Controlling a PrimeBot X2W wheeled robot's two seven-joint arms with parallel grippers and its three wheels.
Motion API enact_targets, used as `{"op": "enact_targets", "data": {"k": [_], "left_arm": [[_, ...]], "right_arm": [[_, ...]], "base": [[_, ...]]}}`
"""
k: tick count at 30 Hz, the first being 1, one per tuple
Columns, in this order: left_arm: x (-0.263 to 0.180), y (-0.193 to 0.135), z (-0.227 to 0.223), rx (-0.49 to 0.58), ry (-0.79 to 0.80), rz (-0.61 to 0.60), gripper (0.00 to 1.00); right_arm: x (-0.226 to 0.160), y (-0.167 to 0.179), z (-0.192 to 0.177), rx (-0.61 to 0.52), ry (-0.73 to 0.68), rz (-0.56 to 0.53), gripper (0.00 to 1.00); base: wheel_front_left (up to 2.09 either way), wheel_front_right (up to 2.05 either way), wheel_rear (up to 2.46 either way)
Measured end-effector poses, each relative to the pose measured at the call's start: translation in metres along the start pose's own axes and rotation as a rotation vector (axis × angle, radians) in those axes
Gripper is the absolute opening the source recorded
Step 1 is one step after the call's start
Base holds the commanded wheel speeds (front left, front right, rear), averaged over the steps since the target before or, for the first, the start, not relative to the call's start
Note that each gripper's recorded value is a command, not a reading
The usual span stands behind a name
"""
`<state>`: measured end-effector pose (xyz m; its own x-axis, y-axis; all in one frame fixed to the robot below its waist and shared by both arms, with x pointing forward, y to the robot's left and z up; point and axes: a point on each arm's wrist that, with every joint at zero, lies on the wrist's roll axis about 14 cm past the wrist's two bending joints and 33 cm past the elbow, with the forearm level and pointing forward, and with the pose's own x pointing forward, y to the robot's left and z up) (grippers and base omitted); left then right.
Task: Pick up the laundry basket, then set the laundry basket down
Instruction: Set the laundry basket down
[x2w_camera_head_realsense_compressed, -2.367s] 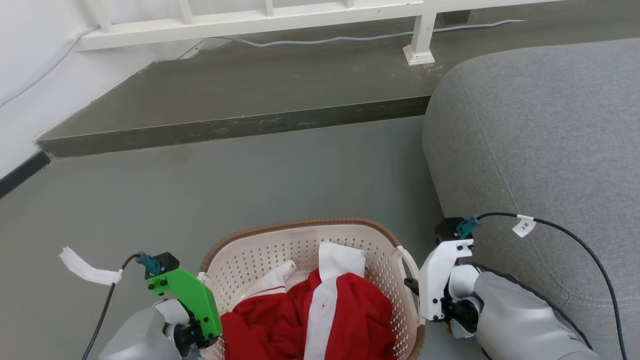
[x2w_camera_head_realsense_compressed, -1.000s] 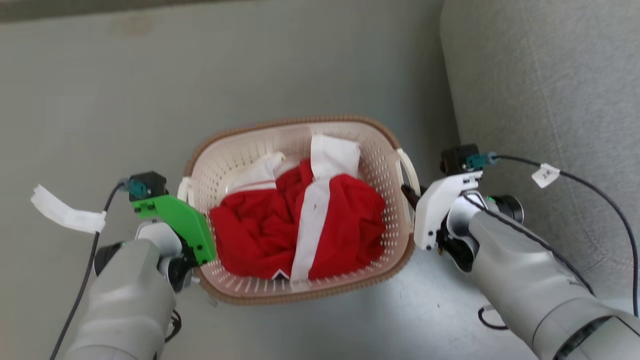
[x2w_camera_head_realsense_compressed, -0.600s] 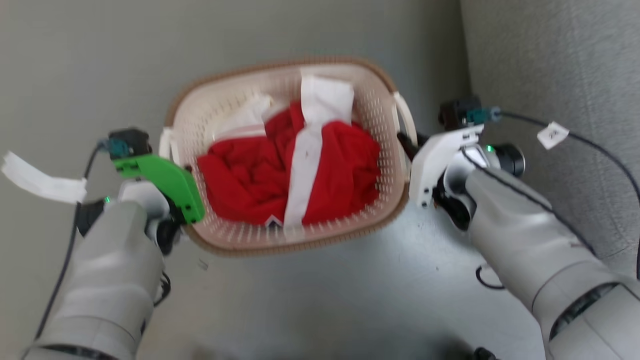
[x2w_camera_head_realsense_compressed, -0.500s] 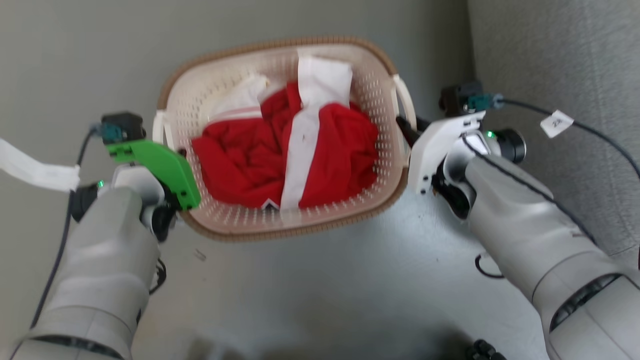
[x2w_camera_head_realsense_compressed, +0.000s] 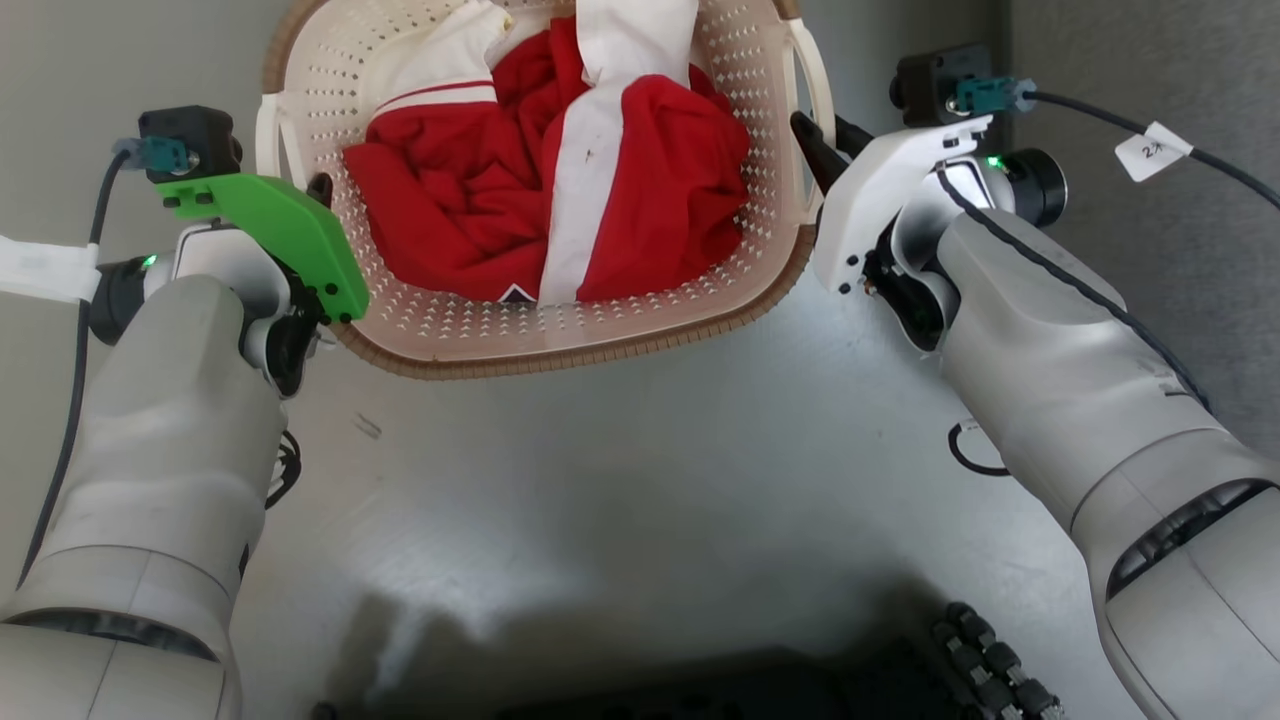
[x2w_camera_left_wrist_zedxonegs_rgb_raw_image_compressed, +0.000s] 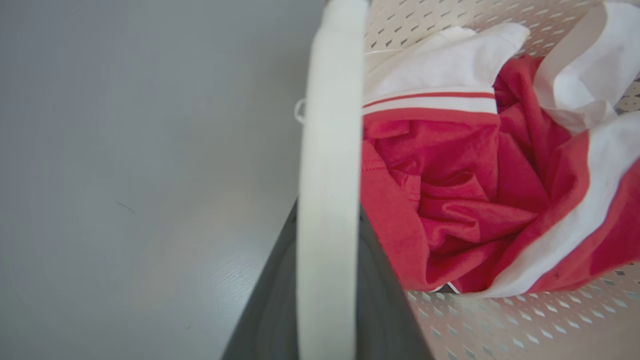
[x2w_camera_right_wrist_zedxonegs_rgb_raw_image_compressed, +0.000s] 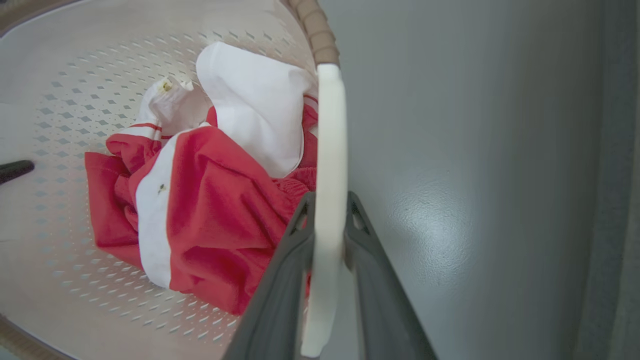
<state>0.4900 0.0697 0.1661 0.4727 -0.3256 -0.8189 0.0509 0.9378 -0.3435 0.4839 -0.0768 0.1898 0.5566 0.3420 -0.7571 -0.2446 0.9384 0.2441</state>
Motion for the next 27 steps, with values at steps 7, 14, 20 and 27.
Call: {"op": "enact_targets", "data": {"k": [7,14,20,27], "left_arm": [[0.019,0.011,-0.030,-0.022,0.067,0.012,0.00],[0.029,0.016,-0.043,-0.029,0.088,0.015,0.00],[0.033,0.018,-0.046,-0.028,0.092,0.018,0.00],[0.034,0.020,-0.048,-0.030,0.090,0.018,0.00]], "right_arm": [[0.016,-0.006,-0.029,0.022,0.068,-0.003,0.00],[0.023,-0.009,-0.047,0.036,0.107,-0.001,0.00],[0.028,-0.010,-0.044,0.034,0.096,0.007,0.00],[0.030,-0.010,-0.042,0.034,0.090,0.014,0.00]], "base": [[0.00,0.00,0.00],[0.00,0.00,0.00],[0.00,0.00,0.00],[0.00,0.00,0.00]]}}
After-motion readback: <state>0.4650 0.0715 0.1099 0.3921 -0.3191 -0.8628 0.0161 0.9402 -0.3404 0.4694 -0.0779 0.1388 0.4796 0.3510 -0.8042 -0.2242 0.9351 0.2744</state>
